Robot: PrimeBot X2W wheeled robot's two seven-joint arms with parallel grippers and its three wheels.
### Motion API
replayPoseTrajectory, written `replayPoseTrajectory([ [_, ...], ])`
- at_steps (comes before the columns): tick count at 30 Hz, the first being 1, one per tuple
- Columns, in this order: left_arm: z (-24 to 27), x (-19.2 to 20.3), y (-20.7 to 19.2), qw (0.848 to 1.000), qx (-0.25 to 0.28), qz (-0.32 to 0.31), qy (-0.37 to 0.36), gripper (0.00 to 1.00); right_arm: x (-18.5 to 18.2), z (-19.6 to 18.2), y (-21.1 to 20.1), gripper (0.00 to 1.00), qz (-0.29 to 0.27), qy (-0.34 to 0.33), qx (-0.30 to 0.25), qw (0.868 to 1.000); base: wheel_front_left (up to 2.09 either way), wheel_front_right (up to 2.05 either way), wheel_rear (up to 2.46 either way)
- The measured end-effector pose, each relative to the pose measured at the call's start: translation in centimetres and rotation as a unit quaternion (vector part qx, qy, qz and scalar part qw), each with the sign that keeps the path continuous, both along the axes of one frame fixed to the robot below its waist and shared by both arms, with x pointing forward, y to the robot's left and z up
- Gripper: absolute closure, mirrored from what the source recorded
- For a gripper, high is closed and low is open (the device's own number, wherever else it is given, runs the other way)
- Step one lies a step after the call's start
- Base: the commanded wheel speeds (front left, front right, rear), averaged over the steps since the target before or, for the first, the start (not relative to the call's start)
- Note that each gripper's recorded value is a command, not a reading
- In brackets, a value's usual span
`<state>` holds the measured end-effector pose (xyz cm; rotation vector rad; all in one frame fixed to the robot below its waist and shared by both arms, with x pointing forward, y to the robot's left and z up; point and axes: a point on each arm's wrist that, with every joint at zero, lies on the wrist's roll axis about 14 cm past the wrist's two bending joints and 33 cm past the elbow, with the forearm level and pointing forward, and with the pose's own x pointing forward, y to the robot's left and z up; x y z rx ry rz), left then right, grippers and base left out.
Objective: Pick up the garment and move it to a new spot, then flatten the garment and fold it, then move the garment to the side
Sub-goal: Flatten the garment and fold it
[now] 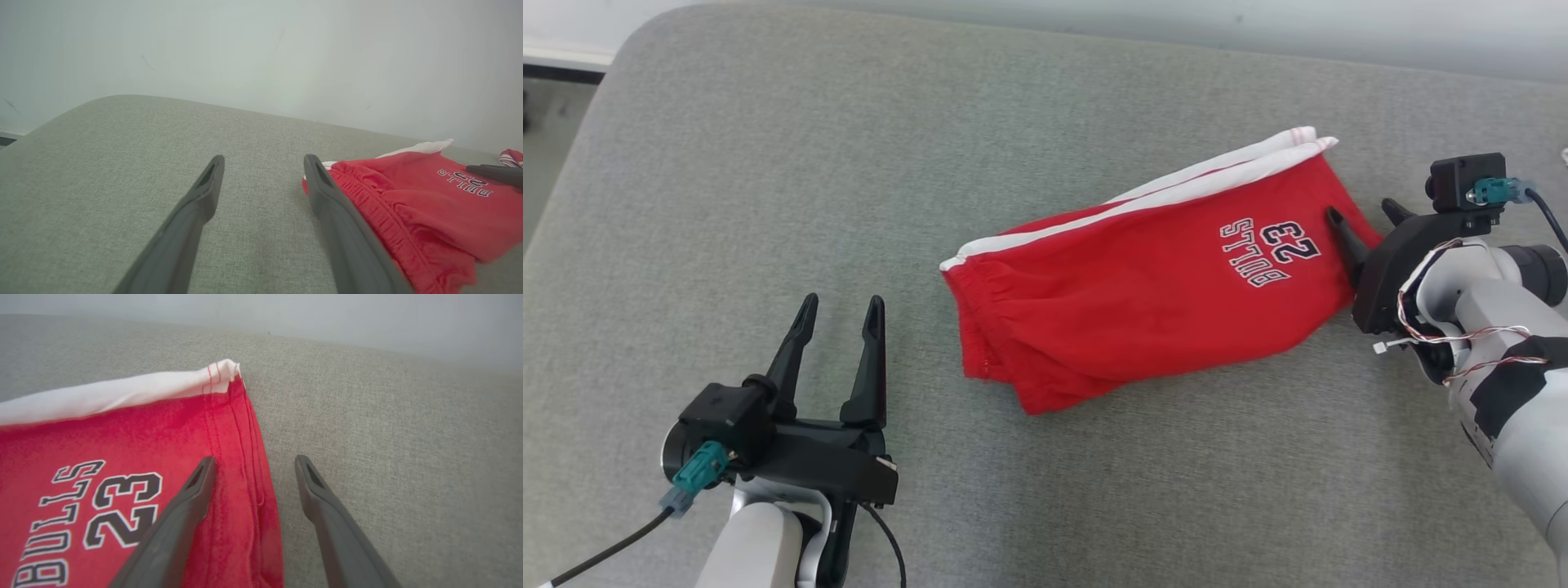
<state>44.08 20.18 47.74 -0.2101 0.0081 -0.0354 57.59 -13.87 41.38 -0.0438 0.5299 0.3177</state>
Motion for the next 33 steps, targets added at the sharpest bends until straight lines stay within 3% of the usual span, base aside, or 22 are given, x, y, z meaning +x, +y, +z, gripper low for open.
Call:
replayPoseTrajectory([
  [7, 0.1, -0.5, 1.1, 1.000, 0.003, 0.024, -0.002, 0.00, -0.6, -2.1, 0.4, 0.00, 0.006, 0.078, -0.029, 0.996, 0.00, 0.00, 0.00],
  [8, 0.1, -0.6, 1.3, 1.000, 0.004, 0.026, -0.002, 0.00, -0.7, -2.2, 0.6, 0.15, 0.008, 0.086, -0.032, 0.996, 0.00, 0.00, 0.00],
  [9, 0.1, -0.7, 1.3, 1.000, 0.003, 0.029, -0.002, 0.00, -0.7, -2.1, 0.7, 0.54, 0.009, 0.090, -0.033, 0.995, 0.00, 0.00, 0.00],
  [10, 0.1, -0.8, 1.3, 1.000, 0.001, 0.029, -0.002, 0.00, -0.7, -2.0, 0.8, 1.00, 0.010, 0.091, -0.032, 0.995, 0.00, 0.00, 0.00],
  [22, -0.3, -3.5, 0.5, 1.000, -0.009, 0.023, 0.008, 0.00, -3.7, 0.2, 0.9, 1.00, 0.022, 0.090, -0.017, 0.996, 0.00, 0.00, 0.00],
  [33, 0.3, -5.7, -0.8, 1.000, -0.017, 0.003, 0.001, 0.00, -9.8, 0.8, -4.9, 1.00, -0.012, 0.092, 0.002, 0.996, 0.00, 0.00, 0.00],
])
